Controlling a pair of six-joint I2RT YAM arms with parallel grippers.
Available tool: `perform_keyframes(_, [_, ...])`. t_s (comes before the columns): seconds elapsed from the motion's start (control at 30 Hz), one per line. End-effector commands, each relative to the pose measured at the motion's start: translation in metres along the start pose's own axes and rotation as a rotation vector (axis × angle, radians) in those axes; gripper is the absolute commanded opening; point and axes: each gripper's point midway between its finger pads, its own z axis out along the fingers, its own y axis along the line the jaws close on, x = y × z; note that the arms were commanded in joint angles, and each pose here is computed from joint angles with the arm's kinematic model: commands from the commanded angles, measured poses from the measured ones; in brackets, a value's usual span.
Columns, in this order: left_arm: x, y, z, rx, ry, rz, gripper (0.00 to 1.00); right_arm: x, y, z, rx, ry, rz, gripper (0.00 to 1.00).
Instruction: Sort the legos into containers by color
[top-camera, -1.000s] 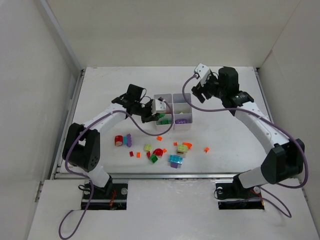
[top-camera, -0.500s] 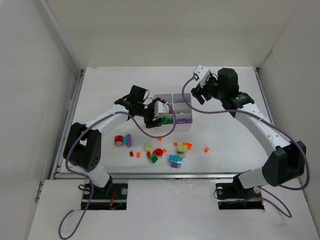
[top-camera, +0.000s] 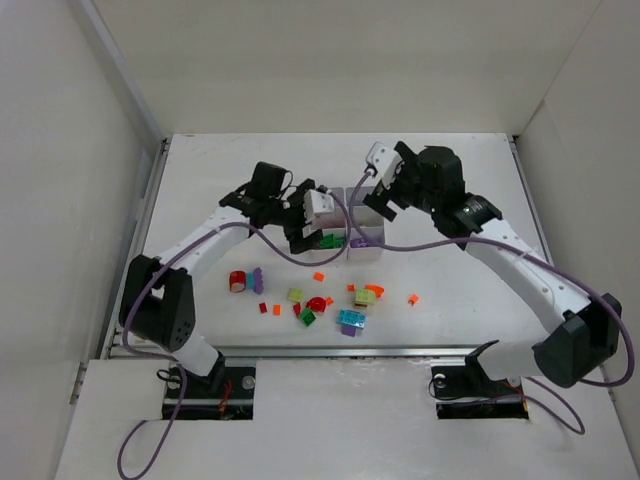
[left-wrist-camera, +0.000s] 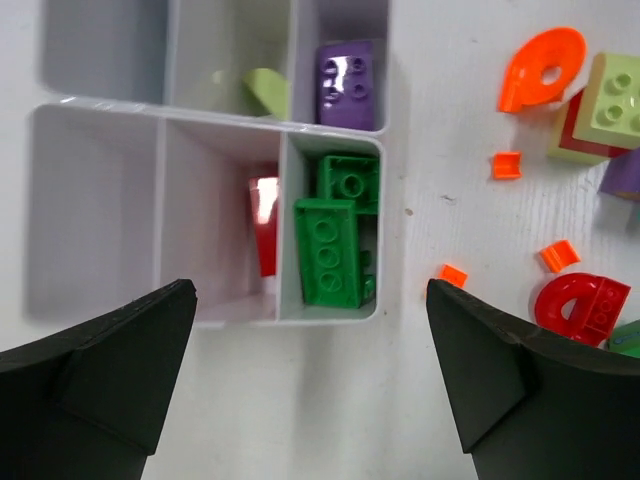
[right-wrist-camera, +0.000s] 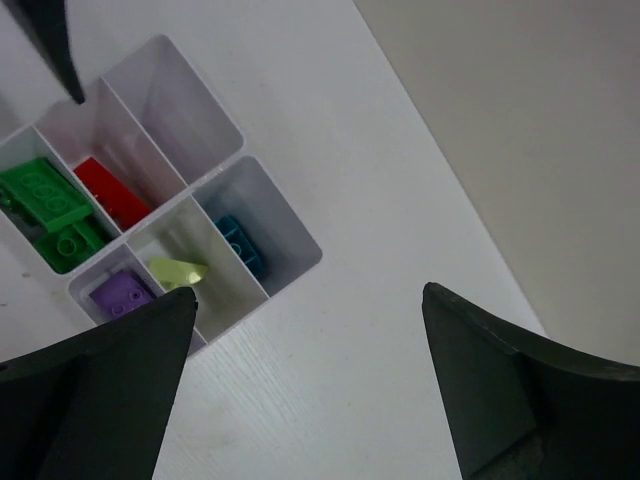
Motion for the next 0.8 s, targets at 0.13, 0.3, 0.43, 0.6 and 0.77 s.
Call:
perform_keyframes(0.13, [-0.015, 0.050, -0.089, -0.491, -0.084, -0.254, 0.99, -0.038, 0.023, -0.038, -0.005, -0.024, -0.145, 1.00])
perform_keyframes(0.3, [0.010, 0.063, -0.137, -0.833, -0.122, -0.478, 0.99, -0.007, 0.120, -0.054, -0.420, 0.023, -0.140, 1.00])
perform_keyframes(0.43, [0.026, 0.052, -0.147, -0.895, -0.140, -0.525, 0.99, 0.035, 0.177, -0.055, -0.598, 0.158, -0.150, 1.00])
perform_keyframes(0.6, [0.036, 0.038, -0.149, -0.925, -0.166, -0.548, 0.99, 0.065, 0.214, -0.040, -0.726, 0.257, -0.133, 0.88])
perform_keyframes(0.77, [0.045, 0.028, -0.149, -0.935, -0.162, -0.550, 0.99, 0.083, 0.247, -0.038, -0.794, 0.326, -0.117, 0.90])
